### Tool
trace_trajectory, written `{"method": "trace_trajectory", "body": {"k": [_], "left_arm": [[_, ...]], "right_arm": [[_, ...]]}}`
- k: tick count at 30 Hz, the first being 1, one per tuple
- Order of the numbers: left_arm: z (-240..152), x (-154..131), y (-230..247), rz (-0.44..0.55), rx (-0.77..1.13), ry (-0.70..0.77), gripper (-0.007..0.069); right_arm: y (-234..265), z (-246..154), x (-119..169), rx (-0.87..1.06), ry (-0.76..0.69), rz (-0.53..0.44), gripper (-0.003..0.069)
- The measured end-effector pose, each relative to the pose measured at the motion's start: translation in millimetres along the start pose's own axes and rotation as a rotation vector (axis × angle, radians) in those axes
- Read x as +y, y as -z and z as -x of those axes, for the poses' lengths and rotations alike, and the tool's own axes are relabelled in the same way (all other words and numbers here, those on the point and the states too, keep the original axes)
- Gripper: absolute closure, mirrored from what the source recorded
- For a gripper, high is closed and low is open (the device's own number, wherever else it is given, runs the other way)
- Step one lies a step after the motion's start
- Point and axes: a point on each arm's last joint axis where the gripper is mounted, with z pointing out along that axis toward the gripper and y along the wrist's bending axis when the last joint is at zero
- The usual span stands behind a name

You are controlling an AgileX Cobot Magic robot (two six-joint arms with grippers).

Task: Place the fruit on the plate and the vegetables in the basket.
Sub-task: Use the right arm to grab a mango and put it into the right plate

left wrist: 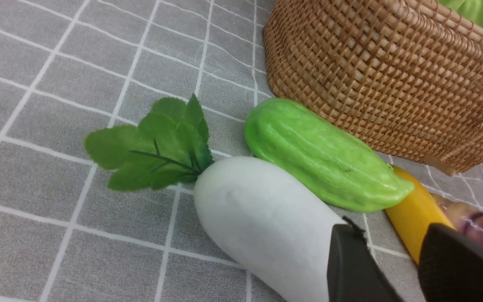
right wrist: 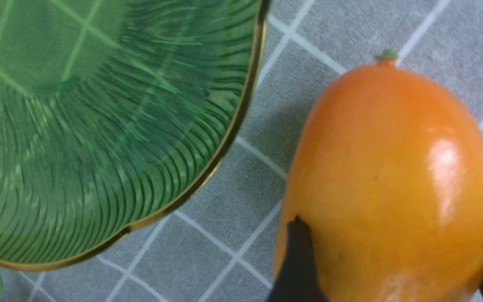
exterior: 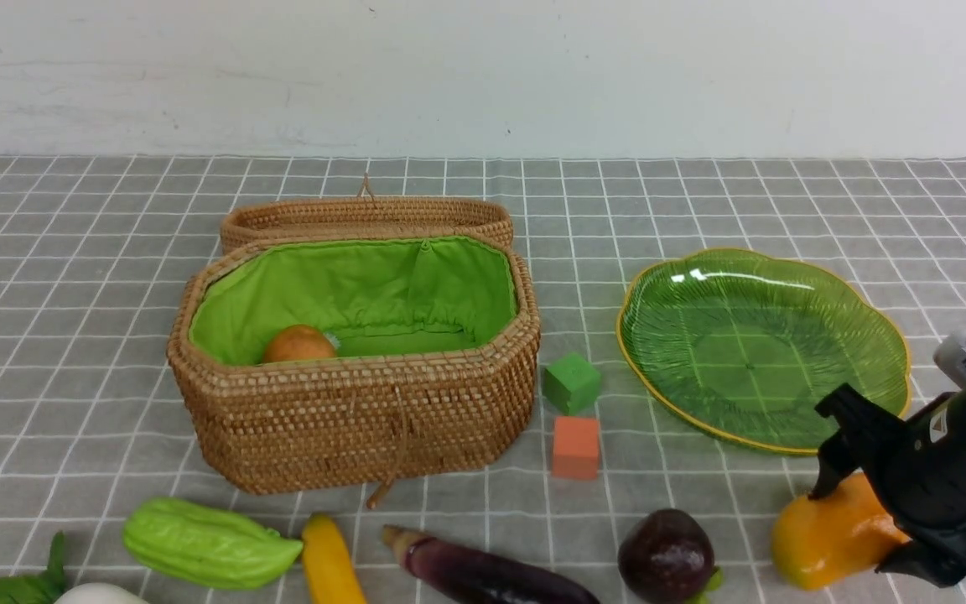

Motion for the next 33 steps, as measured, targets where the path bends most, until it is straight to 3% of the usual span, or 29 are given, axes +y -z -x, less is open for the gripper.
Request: {"method": "trace_trajectory", "body": {"k": [6,20,24,33], "left_arm": [[0.0,0.0,0.0,0.000,0.000,0.000,0.0386],[0.0,0.0,0.0,0.000,0.000,0.000,0.0386],[0.0,0.0,0.0,0.000,0.000,0.000,0.0386],[0.0,0.0,0.0,0.000,0.000,0.000,0.0386]], "right_arm": [[0.2,1.4,-0.5,-0.001,0.149,-0.003,0.0159],[1.8,-6.8,0.9,0.095,0.667,0.031,0.0159],[2.0,-8.2,0.7,0.109,0.742,0.039,0.0159],[2.0,-8.0,0.6,0.107,0.766,0.038,0.0159]]}}
